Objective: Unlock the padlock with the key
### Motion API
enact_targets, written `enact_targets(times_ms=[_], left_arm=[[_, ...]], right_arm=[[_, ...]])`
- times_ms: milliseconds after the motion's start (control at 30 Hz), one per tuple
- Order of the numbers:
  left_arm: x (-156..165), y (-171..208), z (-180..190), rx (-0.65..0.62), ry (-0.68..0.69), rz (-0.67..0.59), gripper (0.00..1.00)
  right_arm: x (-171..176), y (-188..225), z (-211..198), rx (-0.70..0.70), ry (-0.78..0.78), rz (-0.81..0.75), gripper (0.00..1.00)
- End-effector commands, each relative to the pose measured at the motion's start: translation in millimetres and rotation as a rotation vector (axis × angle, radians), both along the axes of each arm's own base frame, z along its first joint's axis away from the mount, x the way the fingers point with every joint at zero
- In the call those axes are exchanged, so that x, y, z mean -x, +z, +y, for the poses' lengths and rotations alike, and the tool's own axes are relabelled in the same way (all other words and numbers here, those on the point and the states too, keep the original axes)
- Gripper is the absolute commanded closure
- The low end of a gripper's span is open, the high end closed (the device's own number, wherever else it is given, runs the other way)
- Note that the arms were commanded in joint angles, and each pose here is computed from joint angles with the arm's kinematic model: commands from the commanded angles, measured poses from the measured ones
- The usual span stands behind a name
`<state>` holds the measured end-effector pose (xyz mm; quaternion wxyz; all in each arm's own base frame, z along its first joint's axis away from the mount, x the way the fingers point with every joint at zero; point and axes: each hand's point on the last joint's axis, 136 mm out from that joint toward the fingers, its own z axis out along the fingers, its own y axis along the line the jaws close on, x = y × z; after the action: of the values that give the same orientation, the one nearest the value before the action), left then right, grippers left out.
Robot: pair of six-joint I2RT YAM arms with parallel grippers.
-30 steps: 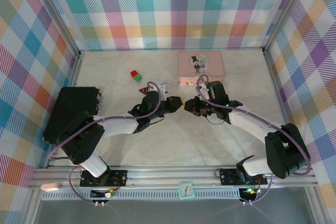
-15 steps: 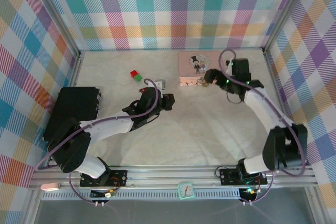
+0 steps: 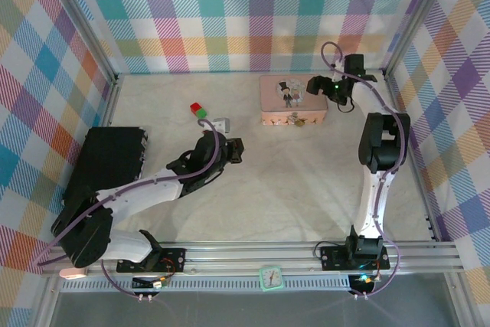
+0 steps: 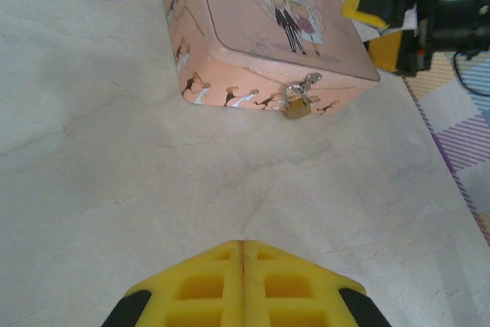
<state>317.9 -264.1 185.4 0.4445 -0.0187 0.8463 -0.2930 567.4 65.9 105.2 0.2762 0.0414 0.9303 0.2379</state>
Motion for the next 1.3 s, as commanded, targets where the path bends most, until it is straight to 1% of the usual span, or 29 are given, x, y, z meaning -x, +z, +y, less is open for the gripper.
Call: enact_targets(times_ms=[0, 67, 133, 200, 333, 433, 567, 667, 733, 833, 900, 1000, 1100, 1167, 1233, 1267], left_arm=[[8, -2, 17, -0.054, 0.032, -0.012, 1.00], [10, -2, 22, -0.063, 0.043, -0.016, 1.00], [12, 0, 25, -0.067, 0.048, -0.021, 1.00], [12, 1, 28, -0.071, 0.055, -0.028, 1.00], [11, 5, 29, -0.067, 0.063, -0.042, 1.00], [11, 7, 28, -0.057, 0.059, -0.048, 1.00], [11, 11, 26, -0.043, 0.051, -0.051, 1.00], [13, 15, 28, -0.038, 0.054, -0.058, 1.00], [13, 16, 32, -0.044, 0.065, -0.065, 1.00], [13, 17, 39, -0.068, 0.091, -0.073, 1.00], [12, 17, 46, -0.085, 0.119, -0.080, 1.00], [8, 18, 48, -0.071, 0.132, -0.087, 1.00], [5, 22, 38, -0.028, 0.093, -0.089, 1.00], [2, 26, 29, 0.005, 0.052, -0.093, 1.00], [0, 31, 16, 0.057, -0.011, -0.106, 1.00], [-2, 36, 12, 0.086, -0.040, -0.119, 1.00]], right_arm=[[5, 13, 27, -0.125, 0.144, -0.023, 0.02], [5, 14, 39, -0.178, 0.187, -0.034, 0.06], [9, 9, 48, -0.186, 0.221, -0.027, 0.10], [16, 2, 61, -0.168, 0.271, -0.019, 0.15], [30, -16, 85, -0.113, 0.349, 0.000, 0.18], [35, -16, 99, -0.117, 0.393, 0.006, 0.22], [41, -17, 119, -0.085, 0.449, 0.004, 0.25], [41, -22, 129, -0.029, 0.461, 0.011, 0.25], [37, -16, 129, -0.010, 0.434, -0.003, 0.23], [30, 15, 118, 0.043, 0.348, -0.067, 0.17], [31, 38, 103, 0.121, 0.266, -0.100, 0.14], [48, 74, 91, 0.200, 0.197, -0.155, 0.10], [82, 93, 95, 0.194, 0.194, -0.175, 0.09], [108, 106, 108, 0.139, 0.223, -0.202, 0.09], [138, 111, 123, 0.034, 0.260, -0.213, 0.09], [154, 115, 130, -0.045, 0.278, -0.211, 0.09]])
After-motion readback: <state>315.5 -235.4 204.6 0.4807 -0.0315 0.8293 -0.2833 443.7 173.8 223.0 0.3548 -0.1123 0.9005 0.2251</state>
